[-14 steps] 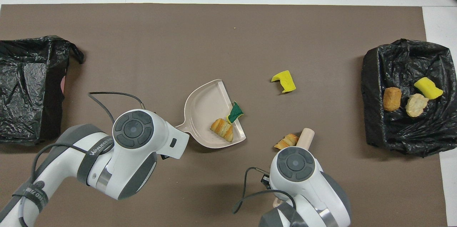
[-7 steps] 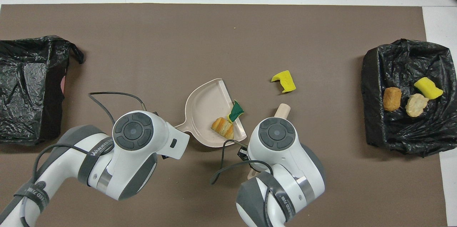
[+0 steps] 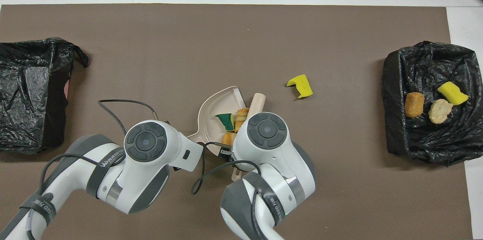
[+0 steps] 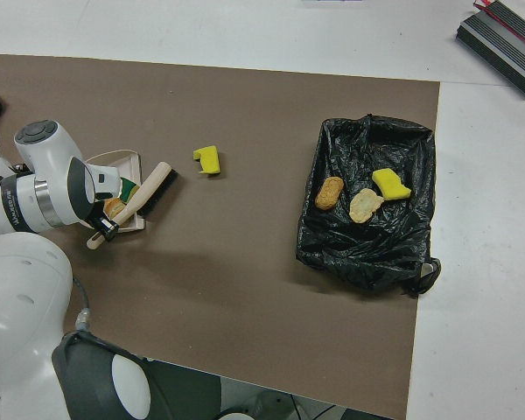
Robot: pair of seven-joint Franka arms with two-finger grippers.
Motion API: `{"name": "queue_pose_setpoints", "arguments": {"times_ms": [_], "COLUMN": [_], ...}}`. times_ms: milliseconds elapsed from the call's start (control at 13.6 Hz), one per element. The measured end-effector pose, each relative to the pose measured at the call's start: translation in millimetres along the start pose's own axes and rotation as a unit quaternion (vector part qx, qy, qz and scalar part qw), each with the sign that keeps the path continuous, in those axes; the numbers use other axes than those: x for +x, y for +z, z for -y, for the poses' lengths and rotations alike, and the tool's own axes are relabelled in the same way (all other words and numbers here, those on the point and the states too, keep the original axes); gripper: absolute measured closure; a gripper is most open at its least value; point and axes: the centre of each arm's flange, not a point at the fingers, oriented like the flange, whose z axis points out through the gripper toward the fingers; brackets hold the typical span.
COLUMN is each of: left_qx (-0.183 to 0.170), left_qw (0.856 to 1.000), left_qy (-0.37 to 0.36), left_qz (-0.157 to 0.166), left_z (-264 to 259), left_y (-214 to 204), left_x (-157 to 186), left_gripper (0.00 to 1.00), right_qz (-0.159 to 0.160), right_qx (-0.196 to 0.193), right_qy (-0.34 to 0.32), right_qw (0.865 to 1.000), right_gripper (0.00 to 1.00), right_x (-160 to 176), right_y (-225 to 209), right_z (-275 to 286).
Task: Sweep and dump trash in bin
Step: 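Sweep the bread piece into the dustpan with the right gripper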
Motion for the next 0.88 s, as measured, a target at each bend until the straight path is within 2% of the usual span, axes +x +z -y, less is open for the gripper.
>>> {"name": "queue_pose_setpoints", "arguments": {"times_ms": [147,295,737,885], "left_qx": [0.0,0.0,0.006,0.009], "left_qw": [1.0,1.0,0.997,0.993], "left_qy": [-0.002,-0.011,-0.076,-0.119], "left_qz": [0.0,0.0,-0.011,-0.019], "left_z": [0,0,9,15], "left_y": [0,0,-4,-8], "left_x": [0,0,1,7], "left_gripper": [0.67,0.67,0.67,0.67], "right_qz": [0.002,-0.003,0.004,-0.008], "right_qx": [0.004,0.013,0.008,-0.01], "right_qy": [-0.036,-0.065,-0.126,-0.152], "right_qw": [0.999,0.998,0.992,0.988], "right_gripper": [0.74,0.74,0.74,0.74], "right_x": [-22,-23,22,36], "right_y": [1,-9,-61,-63], "right_z": [17,21,-36,-50]}}
